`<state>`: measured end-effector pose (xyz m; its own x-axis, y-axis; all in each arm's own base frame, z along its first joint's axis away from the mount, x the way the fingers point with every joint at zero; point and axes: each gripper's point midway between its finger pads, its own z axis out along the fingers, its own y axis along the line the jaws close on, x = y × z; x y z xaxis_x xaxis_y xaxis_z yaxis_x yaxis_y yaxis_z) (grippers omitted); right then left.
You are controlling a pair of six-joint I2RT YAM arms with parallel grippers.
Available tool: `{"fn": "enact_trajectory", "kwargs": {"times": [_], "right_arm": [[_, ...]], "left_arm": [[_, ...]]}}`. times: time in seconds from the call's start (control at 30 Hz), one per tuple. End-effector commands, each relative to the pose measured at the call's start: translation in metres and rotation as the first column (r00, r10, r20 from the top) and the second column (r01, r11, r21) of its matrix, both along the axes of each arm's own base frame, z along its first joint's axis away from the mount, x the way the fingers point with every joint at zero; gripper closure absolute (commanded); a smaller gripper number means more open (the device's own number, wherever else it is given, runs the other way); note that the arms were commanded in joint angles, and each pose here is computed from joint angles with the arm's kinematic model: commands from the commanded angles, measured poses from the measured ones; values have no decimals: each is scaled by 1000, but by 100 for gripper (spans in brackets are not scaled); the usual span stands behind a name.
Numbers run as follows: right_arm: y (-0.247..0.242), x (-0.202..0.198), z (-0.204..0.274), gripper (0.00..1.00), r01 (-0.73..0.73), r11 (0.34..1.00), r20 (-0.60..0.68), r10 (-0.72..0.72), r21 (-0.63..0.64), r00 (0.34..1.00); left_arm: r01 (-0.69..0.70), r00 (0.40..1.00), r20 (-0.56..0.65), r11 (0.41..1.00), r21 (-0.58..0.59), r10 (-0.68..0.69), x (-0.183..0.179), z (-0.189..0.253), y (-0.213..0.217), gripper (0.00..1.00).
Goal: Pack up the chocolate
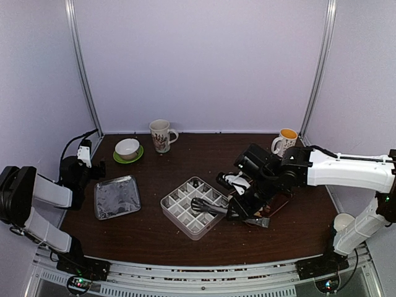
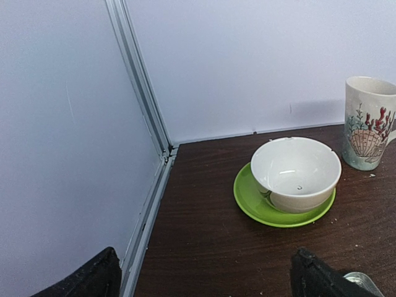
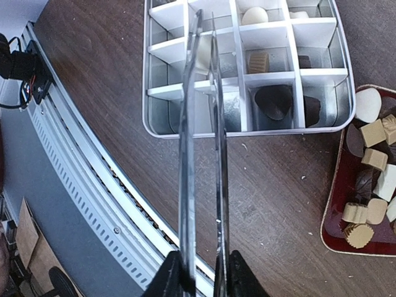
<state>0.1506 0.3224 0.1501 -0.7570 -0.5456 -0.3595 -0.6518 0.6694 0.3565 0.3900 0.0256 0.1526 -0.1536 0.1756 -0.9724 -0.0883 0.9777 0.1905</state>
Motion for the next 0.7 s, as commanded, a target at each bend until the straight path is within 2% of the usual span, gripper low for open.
{"fn": "enact_trajectory", "kwargs": {"times": [0.0, 0.2, 0.5, 0.67], "right_arm": [[7, 6, 13, 70, -23, 1000, 56, 22, 15, 998], [5, 10, 23, 65, -20, 1000, 88, 19, 19, 996], [-8, 18, 40, 65, 23, 1000, 165, -26, 20, 986], [-29, 26, 50, 67, 104, 994, 239, -107, 23, 965]], "left_arm": [[-10, 999, 50, 1000, -2, 10, 2, 11, 4, 2], [-9, 999, 51, 1000, -3, 9, 2, 12, 3, 2], [-9, 999, 50, 1000, -2, 9, 2, 12, 3, 2], [-8, 999, 51, 1000, -3, 9, 2, 12, 3, 2]]}}
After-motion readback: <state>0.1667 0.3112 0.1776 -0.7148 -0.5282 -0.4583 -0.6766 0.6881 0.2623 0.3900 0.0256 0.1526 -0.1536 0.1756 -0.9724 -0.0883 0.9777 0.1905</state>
